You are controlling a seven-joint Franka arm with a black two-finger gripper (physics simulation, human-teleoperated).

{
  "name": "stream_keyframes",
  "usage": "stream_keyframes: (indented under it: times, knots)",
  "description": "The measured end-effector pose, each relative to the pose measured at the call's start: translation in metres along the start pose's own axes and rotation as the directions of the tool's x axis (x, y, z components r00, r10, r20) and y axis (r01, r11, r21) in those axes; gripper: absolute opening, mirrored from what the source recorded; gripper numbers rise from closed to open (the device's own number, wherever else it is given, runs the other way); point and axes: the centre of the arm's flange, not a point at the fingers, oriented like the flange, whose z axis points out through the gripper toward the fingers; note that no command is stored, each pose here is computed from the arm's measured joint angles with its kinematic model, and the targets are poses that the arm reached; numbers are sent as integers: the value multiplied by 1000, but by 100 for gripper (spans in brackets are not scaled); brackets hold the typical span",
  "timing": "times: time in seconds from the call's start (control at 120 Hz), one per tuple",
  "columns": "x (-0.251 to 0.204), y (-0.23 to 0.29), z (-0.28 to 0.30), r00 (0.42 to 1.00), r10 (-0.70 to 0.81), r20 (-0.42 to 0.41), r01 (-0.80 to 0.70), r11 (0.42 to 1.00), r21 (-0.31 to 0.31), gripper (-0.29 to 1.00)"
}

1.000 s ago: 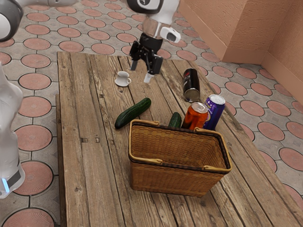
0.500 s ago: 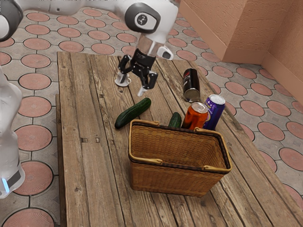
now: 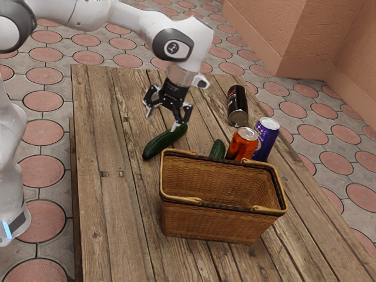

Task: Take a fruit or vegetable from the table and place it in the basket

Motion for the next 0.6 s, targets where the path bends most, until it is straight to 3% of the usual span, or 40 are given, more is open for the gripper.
stream_keyframes:
  times: [0.325,0.6]
  knots:
    - [4,2,13,999,-42,-17,41,999,-8,70]
    - [12,4,25,997,-57,-56,58,998,22,70]
